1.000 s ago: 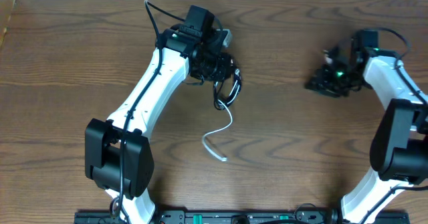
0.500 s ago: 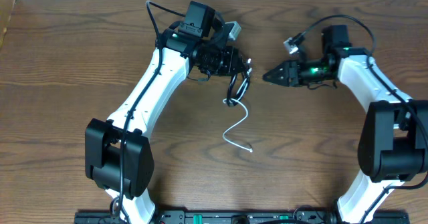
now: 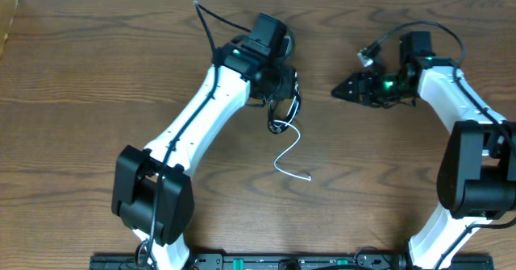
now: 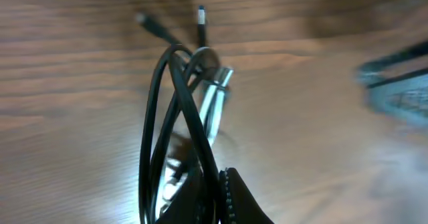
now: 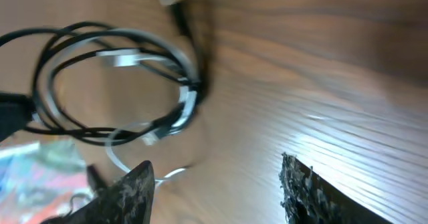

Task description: Untangle cables

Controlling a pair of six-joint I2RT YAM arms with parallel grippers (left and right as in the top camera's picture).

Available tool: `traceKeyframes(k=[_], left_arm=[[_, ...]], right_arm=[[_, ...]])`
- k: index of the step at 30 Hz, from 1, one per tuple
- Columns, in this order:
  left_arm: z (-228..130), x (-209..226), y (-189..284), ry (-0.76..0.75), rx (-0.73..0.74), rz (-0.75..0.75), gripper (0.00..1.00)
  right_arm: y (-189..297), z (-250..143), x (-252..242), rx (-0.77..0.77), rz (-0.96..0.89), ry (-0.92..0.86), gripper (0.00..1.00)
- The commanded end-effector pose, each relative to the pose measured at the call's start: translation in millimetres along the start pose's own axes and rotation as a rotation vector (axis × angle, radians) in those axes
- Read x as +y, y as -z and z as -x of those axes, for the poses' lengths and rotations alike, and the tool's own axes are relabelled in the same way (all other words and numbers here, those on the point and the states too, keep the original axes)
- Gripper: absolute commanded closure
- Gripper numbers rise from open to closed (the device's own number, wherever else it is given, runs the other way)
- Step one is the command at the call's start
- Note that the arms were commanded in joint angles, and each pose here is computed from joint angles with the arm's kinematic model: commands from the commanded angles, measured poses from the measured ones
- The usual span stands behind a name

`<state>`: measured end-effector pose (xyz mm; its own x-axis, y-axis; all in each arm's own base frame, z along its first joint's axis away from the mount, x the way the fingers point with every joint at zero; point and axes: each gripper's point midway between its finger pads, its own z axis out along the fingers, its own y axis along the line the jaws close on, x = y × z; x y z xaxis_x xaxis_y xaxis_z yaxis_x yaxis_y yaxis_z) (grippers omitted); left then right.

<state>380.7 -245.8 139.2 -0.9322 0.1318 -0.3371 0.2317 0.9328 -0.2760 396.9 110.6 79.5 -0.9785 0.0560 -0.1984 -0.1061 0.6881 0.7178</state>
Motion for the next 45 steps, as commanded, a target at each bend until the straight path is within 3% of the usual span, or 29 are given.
traceKeyframes(k=[1, 6, 12, 18, 23, 28, 37, 39, 45], left_arm=[[8.2, 7.5, 3.9, -0.037, -0.064, 0.139, 0.92], [-3.8, -37.2, -4.1, -0.126, -0.068, 0.083, 0.92], [-28.9, -116.8, -23.9, -0.253, -0.055, -0.095, 0.92], [-32.0, -153.5, -22.8, -0.315, -0.111, -0.150, 0.60], [-21.8, -149.4, 3.0, -0.300, -0.137, -0.153, 0.50], [-29.6, -117.1, 21.4, -0.241, -0.072, -0.093, 0.50], [-72.8, -71.8, -14.1, -0.049, 0.139, 0.042, 0.50], [-76.1, -68.3, -23.8, -0.126, 0.163, 0.050, 0.49], [-96.0, -56.0, -38.4, -0.563, 0.269, 0.033, 0.49]], right_arm=[[25.8, 11.5, -22.4, -0.071, -0.076, -0.049, 0.42], [73.7, 29.0, -42.8, -0.198, -0.056, -0.104, 0.40], [125.7, 34.7, -56.6, -0.319, -0.073, -0.145, 0.38], [145.6, 34.6, -56.0, -0.363, -0.094, -0.147, 0.33], [142.4, 31.0, -58.3, -0.345, -0.119, -0.159, 0.32], [137.4, 28.5, -57.1, -0.326, -0.132, -0.160, 0.31], [123.3, 25.7, -50.7, -0.285, -0.160, -0.140, 0.30], [120.5, 24.5, -50.1, -0.276, -0.171, -0.136, 0.30], [113.7, 21.1, -50.9, -0.249, -0.213, -0.130, 0.28]])
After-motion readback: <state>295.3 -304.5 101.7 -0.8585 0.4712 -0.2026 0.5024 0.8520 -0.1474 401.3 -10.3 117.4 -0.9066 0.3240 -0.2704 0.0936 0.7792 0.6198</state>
